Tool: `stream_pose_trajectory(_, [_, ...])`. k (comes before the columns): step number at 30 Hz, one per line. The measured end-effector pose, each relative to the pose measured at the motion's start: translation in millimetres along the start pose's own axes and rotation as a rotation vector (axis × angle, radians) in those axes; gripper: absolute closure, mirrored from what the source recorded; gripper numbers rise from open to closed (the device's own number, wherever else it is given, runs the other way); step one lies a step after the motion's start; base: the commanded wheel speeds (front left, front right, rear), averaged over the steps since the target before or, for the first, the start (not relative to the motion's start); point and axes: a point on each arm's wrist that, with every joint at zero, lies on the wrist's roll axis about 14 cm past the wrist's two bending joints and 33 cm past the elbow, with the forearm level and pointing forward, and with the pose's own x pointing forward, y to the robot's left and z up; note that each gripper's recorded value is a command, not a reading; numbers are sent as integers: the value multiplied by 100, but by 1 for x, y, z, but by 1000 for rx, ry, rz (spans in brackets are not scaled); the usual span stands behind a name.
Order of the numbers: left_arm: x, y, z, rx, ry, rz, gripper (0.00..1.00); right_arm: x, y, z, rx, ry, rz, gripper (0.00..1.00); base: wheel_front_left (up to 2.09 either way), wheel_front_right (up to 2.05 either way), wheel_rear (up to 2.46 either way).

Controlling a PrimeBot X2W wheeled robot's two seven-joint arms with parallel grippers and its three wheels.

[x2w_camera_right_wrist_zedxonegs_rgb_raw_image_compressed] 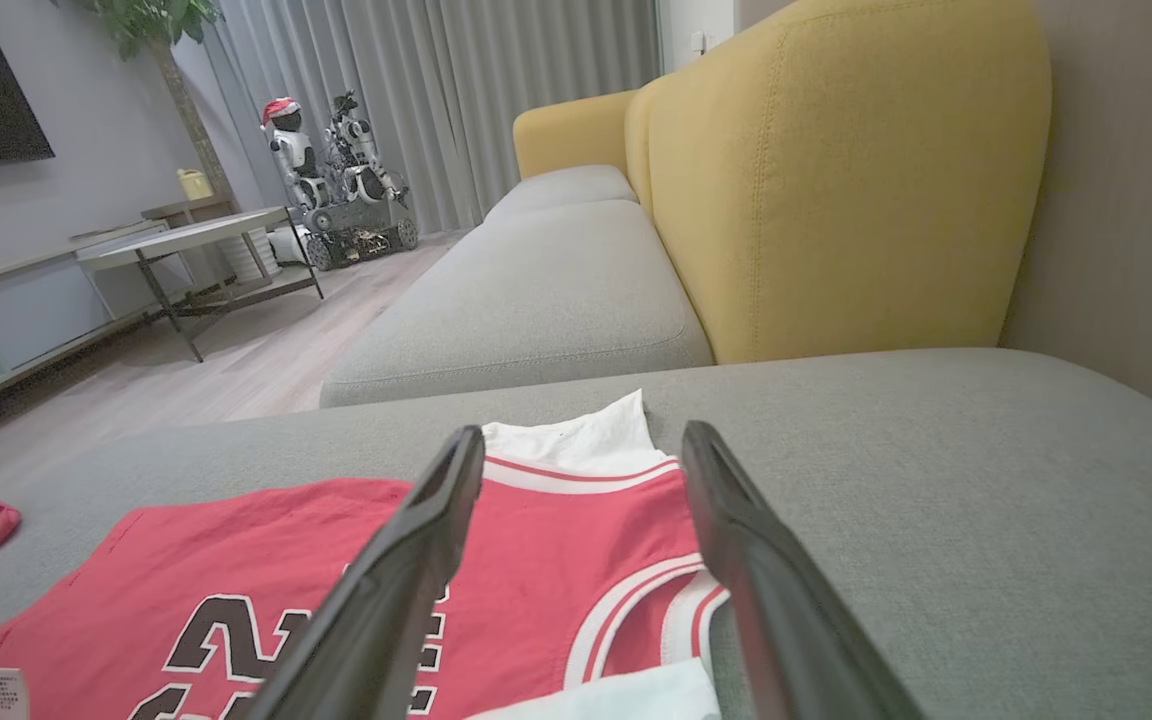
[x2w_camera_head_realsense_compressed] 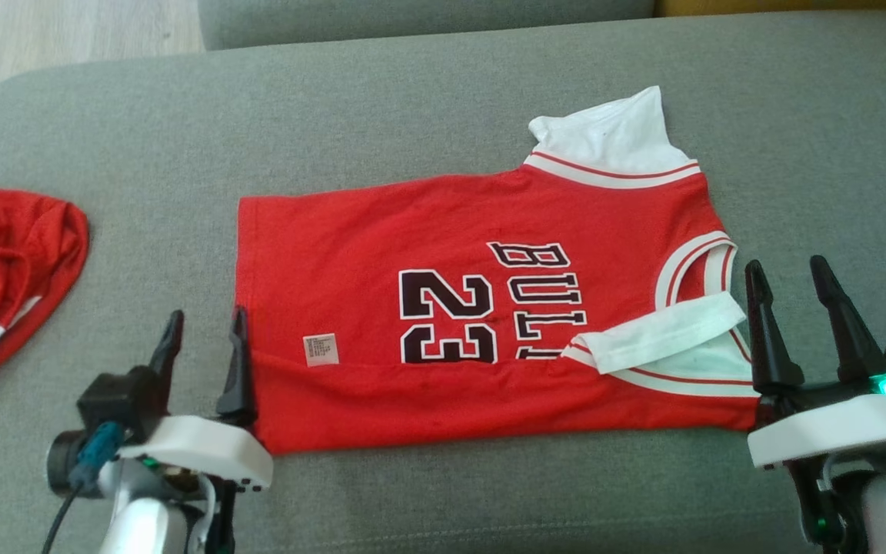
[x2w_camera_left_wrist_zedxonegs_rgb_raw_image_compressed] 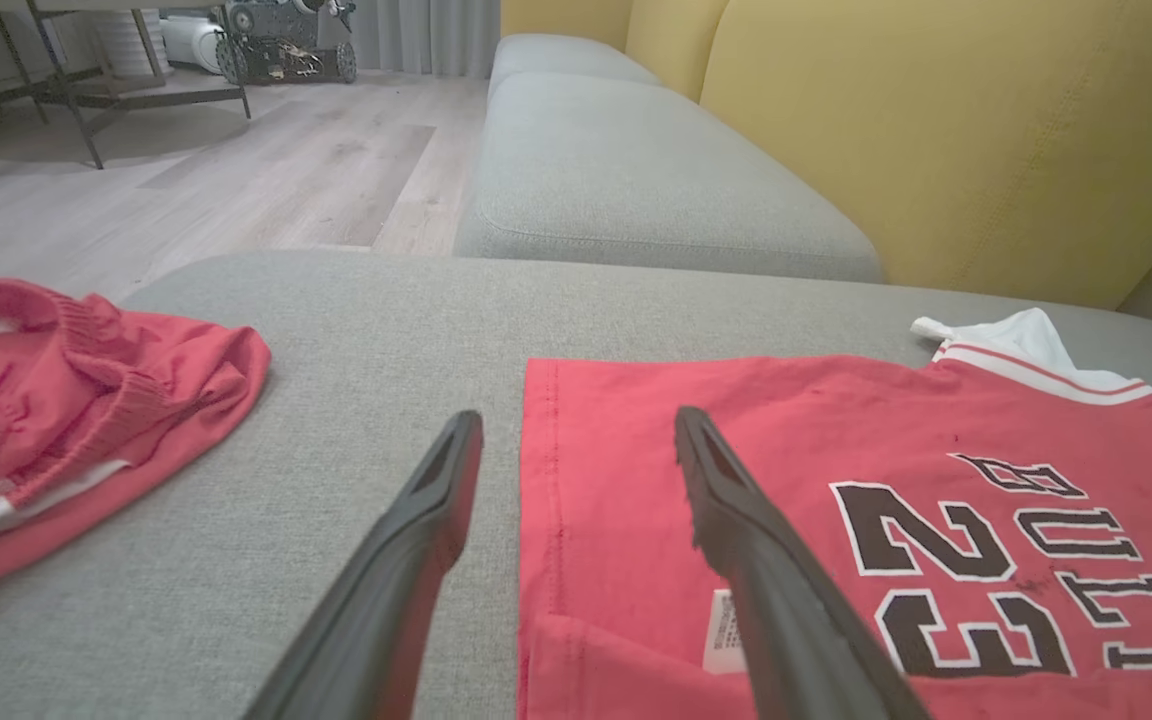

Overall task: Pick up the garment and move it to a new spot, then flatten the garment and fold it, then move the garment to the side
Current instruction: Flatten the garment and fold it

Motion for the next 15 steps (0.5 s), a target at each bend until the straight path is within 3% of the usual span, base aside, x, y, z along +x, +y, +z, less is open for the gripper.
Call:
stream_pose_trajectory(5, [14, -8, -8, 1, 38, -35, 0, 5, 0, -9, 4, 30, 2, 0, 0, 0, 0])
stream_pose_trajectory(15, [105, -29, 1, -12, 76, -138, 0, 33, -1, -22, 16, 63, 14, 0, 0, 0, 0])
